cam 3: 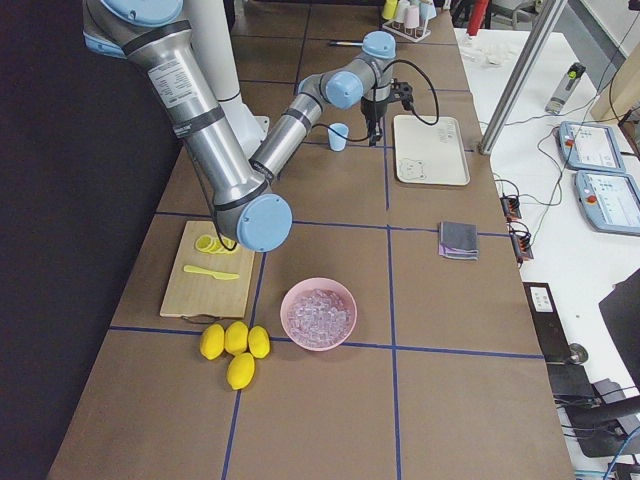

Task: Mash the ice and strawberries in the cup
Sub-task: 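Carry the ice cube with the right gripper over the blue cup, then open the right gripper to drop the ice cube into the cup, then move the empty right gripper back over the pink bowl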

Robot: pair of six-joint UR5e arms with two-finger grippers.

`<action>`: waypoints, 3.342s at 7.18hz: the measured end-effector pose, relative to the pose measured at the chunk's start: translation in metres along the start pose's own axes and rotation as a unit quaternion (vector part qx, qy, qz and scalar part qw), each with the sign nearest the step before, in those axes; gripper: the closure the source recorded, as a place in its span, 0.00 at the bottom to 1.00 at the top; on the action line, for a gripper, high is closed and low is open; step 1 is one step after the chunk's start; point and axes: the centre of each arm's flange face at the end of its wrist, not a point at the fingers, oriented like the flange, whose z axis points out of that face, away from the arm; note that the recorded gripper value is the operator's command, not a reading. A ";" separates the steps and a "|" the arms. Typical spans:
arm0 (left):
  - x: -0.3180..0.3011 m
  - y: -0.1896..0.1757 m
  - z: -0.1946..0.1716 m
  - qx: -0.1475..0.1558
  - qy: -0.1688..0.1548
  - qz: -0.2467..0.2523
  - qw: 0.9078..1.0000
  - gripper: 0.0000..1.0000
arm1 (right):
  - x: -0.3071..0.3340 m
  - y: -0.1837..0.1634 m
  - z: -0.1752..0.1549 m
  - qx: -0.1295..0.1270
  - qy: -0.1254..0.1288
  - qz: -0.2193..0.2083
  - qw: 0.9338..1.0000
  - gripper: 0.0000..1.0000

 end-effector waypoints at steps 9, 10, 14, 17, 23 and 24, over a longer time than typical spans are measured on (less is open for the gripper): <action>-0.001 -0.001 0.001 -0.001 0.000 -0.002 1.000 0.00 | -0.205 0.057 0.119 0.007 0.033 0.023 0.999 0.74; 0.000 -0.001 0.000 0.000 0.000 -0.002 1.000 0.00 | -0.204 0.058 0.120 0.006 0.033 0.023 0.999 0.64; 0.000 -0.002 0.000 0.000 0.000 -0.002 1.000 0.00 | -0.202 0.062 0.123 0.003 0.036 0.028 0.999 0.42; 0.000 -0.002 0.000 0.000 0.000 -0.002 1.000 0.00 | -0.203 0.063 0.118 0.007 0.032 0.033 0.999 0.02; 0.005 -0.002 -0.004 0.004 0.000 0.002 1.000 0.00 | 0.020 0.058 0.021 0.066 0.068 0.029 0.995 0.01; 0.005 -0.002 -0.005 0.005 0.000 0.003 1.000 0.00 | 0.069 0.057 0.003 0.061 0.073 0.018 0.995 0.01</action>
